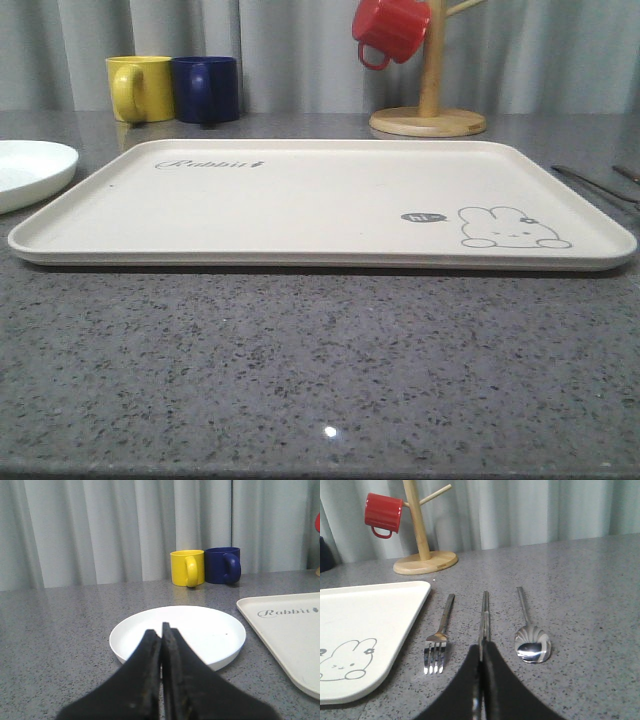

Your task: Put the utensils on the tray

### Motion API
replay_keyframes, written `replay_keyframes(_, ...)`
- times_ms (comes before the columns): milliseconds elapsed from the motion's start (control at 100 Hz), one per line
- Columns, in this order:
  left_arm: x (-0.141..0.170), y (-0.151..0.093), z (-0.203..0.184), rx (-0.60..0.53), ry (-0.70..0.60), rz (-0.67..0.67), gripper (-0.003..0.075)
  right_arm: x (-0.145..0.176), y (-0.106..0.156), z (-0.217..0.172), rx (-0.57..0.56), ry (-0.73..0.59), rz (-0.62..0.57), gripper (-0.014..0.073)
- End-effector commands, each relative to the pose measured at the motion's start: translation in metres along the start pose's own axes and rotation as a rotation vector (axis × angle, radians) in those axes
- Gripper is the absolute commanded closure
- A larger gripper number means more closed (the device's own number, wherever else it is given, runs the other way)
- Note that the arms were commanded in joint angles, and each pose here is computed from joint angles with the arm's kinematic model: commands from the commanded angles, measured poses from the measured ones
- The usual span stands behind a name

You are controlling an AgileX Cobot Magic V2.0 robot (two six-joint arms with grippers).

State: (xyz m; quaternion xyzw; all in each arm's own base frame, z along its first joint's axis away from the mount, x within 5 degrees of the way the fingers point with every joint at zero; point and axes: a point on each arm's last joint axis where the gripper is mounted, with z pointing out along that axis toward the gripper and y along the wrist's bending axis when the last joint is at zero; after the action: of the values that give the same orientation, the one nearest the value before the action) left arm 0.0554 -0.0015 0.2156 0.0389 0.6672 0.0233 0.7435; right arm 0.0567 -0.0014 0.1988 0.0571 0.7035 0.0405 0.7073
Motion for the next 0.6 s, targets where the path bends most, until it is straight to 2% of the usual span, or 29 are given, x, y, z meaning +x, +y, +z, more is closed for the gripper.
replay_keyframes(0,0.005,-0.001,-0.002,0.001,-0.069,-0.014,0.0738,-0.014,0.002,-0.003,-0.012,-0.122,-0.012,0.0663)
replay_keyframes(340,-0.004,0.0,-0.003,-0.001,-0.095,-0.019,0.0738,-0.014,0.002,-0.003,-0.012,-0.122,-0.012,0.0663)
replay_keyframes(480,-0.028,0.003,-0.004,-0.006,-0.102,-0.115,0.0738,-0.014,0.002,-0.003,-0.016,-0.121,-0.011,0.0663)
replay_keyframes(590,-0.059,0.005,-0.003,-0.005,-0.066,-0.115,0.0738,-0.014,0.002,-0.003,-0.017,-0.121,-0.011,0.0663)
